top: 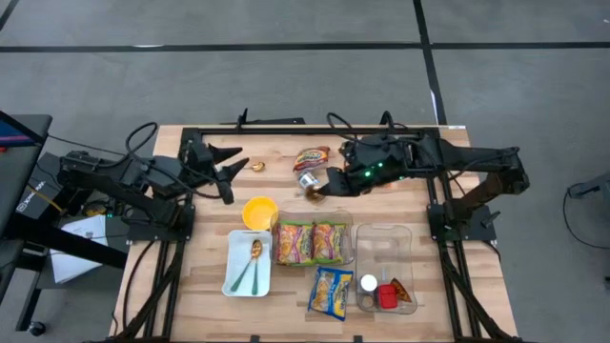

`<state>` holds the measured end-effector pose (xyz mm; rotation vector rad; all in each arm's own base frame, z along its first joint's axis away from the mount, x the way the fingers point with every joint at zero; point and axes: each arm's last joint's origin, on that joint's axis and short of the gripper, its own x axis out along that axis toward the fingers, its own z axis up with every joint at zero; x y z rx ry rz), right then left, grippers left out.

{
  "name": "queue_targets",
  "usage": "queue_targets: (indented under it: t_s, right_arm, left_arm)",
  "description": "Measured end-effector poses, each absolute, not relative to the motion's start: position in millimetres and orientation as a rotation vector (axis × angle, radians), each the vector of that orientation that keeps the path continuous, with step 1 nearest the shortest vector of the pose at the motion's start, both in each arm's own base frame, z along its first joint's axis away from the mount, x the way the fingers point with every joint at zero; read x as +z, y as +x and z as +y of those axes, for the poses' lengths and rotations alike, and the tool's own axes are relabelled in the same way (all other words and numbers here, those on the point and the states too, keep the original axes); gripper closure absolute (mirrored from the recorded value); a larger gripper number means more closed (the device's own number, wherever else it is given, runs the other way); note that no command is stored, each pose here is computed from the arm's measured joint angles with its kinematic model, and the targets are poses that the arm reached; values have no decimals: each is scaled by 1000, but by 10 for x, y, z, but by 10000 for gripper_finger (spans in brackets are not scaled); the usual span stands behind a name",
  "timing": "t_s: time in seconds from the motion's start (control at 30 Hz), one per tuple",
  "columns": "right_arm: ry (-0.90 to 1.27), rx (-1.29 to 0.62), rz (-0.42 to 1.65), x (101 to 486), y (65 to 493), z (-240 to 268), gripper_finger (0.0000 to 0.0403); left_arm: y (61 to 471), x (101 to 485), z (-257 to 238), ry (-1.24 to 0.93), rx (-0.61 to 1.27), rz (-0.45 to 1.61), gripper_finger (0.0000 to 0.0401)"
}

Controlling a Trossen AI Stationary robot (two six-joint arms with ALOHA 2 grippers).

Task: Pick & Place Food Item
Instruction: Put the green spoon into the white bin

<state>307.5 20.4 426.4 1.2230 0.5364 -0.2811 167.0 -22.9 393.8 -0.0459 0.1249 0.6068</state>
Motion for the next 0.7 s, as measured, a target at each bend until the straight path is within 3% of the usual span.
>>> queue_targets:
  t_s: [0.23, 0.5, 0.7]
  right_arm:
    - [1196, -172, 406, 4398, 3139, 272, 402]
    - [1168, -131, 355, 4425, 3211, 274, 403]
    - [1170, -82, 333, 4357, 3404, 298, 403]
  left_arm:
    - [1662, 3791, -324, 94, 437, 296, 243]
    - [1932, 3856, -475, 93, 205, 194, 168]
    - [2246, 3762, -538, 149, 216, 185, 134]
